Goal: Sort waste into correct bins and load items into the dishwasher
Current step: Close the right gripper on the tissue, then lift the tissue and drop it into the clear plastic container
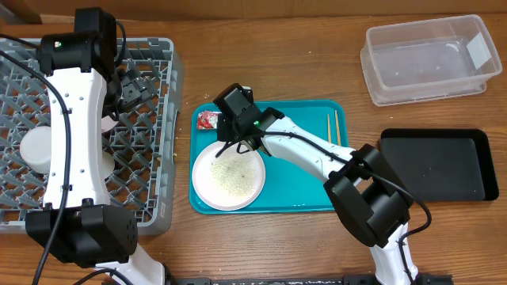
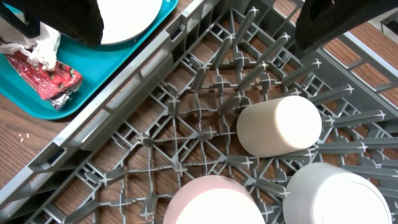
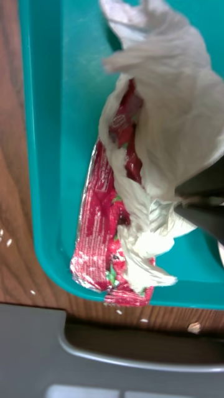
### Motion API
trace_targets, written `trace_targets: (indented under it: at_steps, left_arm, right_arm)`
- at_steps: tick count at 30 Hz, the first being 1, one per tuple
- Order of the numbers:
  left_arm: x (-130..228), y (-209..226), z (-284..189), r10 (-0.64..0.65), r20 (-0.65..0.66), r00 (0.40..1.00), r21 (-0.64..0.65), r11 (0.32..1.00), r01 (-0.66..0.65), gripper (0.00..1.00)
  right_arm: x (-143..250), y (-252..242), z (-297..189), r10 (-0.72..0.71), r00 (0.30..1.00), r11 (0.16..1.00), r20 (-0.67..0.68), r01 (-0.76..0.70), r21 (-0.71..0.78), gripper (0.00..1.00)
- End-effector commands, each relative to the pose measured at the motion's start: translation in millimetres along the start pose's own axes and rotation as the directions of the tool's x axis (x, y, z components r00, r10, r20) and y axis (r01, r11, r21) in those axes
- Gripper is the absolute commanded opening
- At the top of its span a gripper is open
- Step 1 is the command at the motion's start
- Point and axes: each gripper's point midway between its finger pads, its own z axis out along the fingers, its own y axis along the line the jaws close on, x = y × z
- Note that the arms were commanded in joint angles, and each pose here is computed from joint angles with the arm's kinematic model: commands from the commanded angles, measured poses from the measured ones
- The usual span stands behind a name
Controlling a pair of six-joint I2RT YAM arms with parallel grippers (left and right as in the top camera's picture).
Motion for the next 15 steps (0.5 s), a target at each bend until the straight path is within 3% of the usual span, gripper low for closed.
trace_targets:
  at_steps: [1,8,15]
  left_arm:
    - [-1.6,4.7,-9.5,-0.037,0.026,0.999,0.014,0.999,0.037,1.00]
    - [-2.4,4.0,-9.5,-0.039,0.028,0.999,0.018,0.999,0.038,1.00]
    - [-2.4,3.9,-9.5,-0.039,0.029,0.999,0.018,0.999,0.038,1.00]
  right_arm:
    - [-10.0,0.0,-9.4,0.012,1.000,1.000,0.004,-0.012,-0.006,0.04]
    - [-55.9,4.0,-85.0,0.054,0.996,0.998,0.078,-0.051,-0.033,0.04]
    - [-112.0,-36.0,-180.7,0.157,0.962,0.987,0.224,-0.147,-0.061,0.04]
